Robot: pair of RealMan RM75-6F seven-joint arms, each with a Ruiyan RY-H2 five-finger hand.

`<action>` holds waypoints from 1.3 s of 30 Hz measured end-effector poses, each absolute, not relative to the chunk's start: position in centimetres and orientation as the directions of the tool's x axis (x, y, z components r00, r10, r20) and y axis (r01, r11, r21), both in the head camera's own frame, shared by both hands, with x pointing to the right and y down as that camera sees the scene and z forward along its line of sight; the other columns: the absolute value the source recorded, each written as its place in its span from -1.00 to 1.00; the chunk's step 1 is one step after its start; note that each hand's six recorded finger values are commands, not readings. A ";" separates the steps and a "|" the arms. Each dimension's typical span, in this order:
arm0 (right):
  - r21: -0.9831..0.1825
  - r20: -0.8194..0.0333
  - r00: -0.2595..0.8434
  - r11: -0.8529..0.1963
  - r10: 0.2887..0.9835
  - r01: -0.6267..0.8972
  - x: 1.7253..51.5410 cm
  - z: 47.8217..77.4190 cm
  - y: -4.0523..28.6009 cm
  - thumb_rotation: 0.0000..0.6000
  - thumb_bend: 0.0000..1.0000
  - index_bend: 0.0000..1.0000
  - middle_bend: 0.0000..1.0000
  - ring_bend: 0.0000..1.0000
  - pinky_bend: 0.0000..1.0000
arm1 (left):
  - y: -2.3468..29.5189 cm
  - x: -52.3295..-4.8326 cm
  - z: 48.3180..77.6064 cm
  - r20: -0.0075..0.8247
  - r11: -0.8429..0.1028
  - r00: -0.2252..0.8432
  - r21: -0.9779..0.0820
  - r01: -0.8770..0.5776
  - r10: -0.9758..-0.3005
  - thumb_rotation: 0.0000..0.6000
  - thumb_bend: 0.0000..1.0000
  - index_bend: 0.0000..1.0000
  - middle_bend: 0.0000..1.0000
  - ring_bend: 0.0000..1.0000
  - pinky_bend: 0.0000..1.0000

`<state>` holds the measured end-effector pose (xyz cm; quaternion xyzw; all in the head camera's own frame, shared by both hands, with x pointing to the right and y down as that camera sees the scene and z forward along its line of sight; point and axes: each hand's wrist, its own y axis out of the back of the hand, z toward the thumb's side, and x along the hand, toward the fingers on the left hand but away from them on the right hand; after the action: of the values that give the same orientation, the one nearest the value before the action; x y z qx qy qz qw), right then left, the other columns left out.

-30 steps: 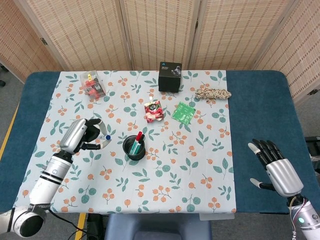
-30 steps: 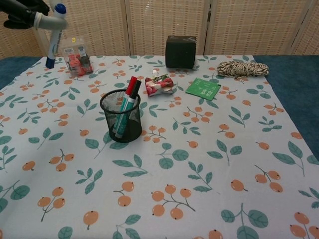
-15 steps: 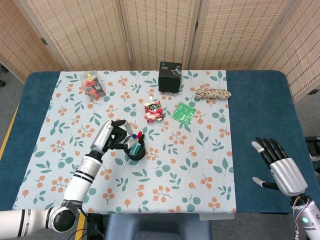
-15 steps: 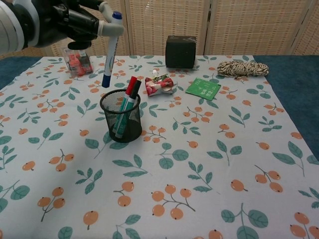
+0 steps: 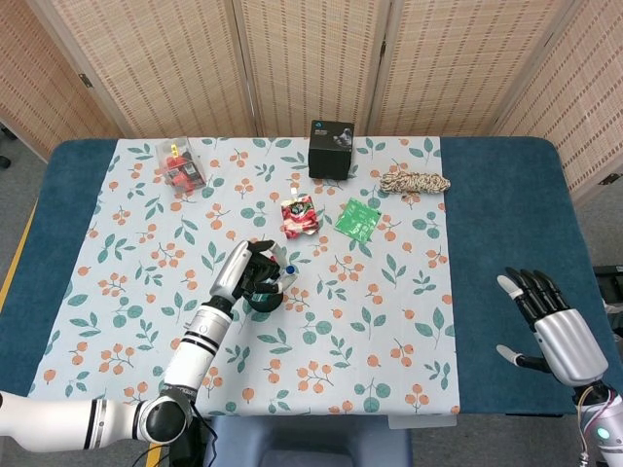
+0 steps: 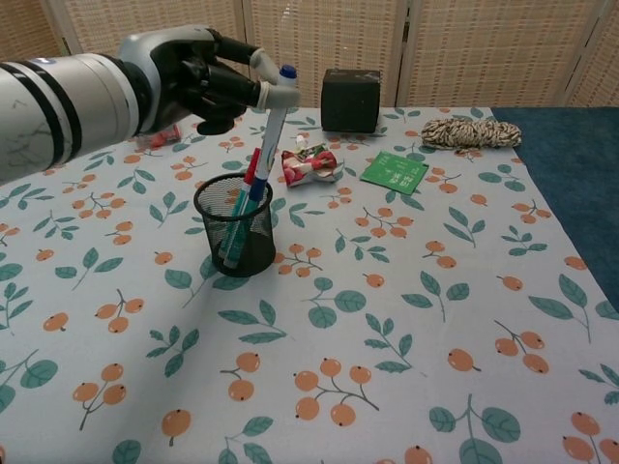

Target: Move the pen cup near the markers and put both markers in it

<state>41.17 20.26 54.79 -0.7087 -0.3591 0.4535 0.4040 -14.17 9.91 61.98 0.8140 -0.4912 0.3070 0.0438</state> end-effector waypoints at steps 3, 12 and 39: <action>-0.902 -0.344 0.330 -0.408 0.879 0.145 41.3 54.5 20.4 1.00 -0.87 -1.00 -1.00 -1.00 -1.00 | 9.6 -14.8 62.7 0.542 -0.504 0.317 -0.239 -0.830 -0.779 1.00 -0.23 0.28 1.00 0.86 0.87; -0.904 -0.352 0.329 -0.410 0.876 0.125 40.9 54.9 20.6 1.00 -0.87 -1.00 -1.00 -1.00 -1.00 | 9.6 -17.3 63.7 0.546 -0.481 0.291 -0.243 -0.842 -0.786 1.00 -0.23 0.25 1.00 0.86 0.87; -0.926 -0.340 0.251 -0.369 0.906 0.080 41.4 55.4 20.4 1.00 -0.84 -1.00 -1.00 -1.00 -1.00 | 15.6 -32.6 55.5 0.462 -0.556 0.314 -0.738 -0.383 -0.829 1.00 -0.78 -1.00 -0.86 -0.73 -0.04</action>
<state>41.41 20.40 55.43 -0.6680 -0.3690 0.4883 0.4233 -32.62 15.63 55.48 0.7685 -0.3945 0.4328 -0.2577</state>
